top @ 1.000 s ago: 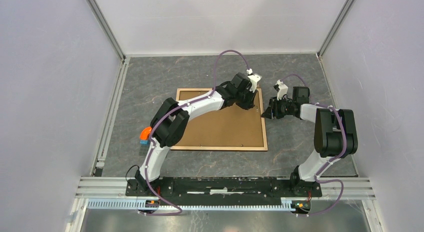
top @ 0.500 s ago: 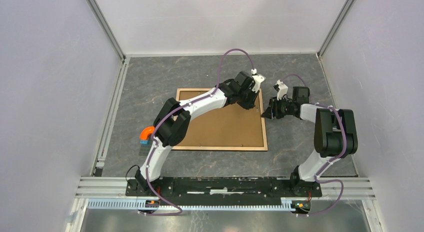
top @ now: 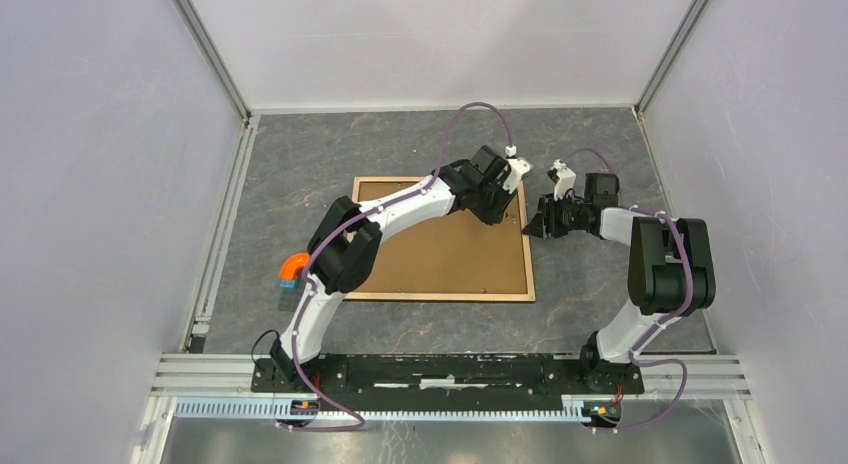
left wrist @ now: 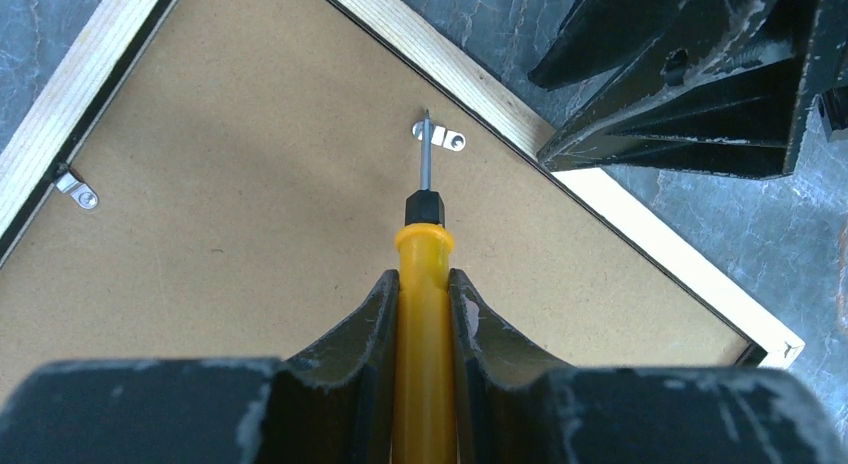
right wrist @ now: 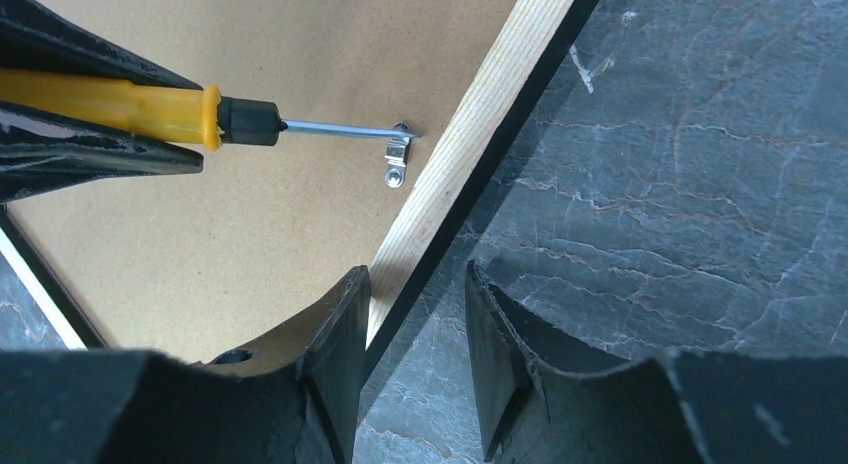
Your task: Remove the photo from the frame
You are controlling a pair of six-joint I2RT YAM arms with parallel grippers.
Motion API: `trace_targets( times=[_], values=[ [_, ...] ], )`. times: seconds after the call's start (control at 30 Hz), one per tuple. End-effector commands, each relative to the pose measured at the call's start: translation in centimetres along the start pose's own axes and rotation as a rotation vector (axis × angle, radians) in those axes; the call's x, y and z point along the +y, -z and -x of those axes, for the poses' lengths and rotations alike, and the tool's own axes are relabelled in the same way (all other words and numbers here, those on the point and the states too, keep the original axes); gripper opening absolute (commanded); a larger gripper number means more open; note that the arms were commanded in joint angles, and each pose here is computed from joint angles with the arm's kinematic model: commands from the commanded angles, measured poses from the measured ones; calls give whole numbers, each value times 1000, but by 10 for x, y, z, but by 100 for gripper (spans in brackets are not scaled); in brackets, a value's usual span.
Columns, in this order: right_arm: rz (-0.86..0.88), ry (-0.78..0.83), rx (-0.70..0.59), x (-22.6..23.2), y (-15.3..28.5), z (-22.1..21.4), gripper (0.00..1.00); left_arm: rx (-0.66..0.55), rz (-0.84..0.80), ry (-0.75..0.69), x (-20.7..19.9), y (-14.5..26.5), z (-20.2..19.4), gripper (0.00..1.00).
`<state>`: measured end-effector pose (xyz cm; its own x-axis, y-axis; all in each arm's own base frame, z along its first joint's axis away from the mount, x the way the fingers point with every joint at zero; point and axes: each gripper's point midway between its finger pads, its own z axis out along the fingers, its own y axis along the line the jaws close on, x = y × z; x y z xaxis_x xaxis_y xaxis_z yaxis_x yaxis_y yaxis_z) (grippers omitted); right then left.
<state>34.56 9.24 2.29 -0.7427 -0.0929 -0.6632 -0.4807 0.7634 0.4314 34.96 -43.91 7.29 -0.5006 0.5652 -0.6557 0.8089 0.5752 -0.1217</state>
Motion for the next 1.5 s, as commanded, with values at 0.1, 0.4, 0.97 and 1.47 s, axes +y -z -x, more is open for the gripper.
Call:
trace_targets(
  times=[0.1, 0.4, 0.97, 1.47],
  values=[
    [-58, -34, 126, -5, -4, -39, 45, 45, -28, -59, -10, 7, -9, 2],
    [-56, -26, 115, -3, -3, -34, 45, 91, 36, -57, 0, 14, -16, 2],
    [-46, -12, 102, 2, -2, -28, 45, 127, -40, -68, -18, 24, -26, 2],
    [62, 271, -10, 28, 22, 37, 50, 3, -167, 90, -4, 86, 27, 2]
  ],
)
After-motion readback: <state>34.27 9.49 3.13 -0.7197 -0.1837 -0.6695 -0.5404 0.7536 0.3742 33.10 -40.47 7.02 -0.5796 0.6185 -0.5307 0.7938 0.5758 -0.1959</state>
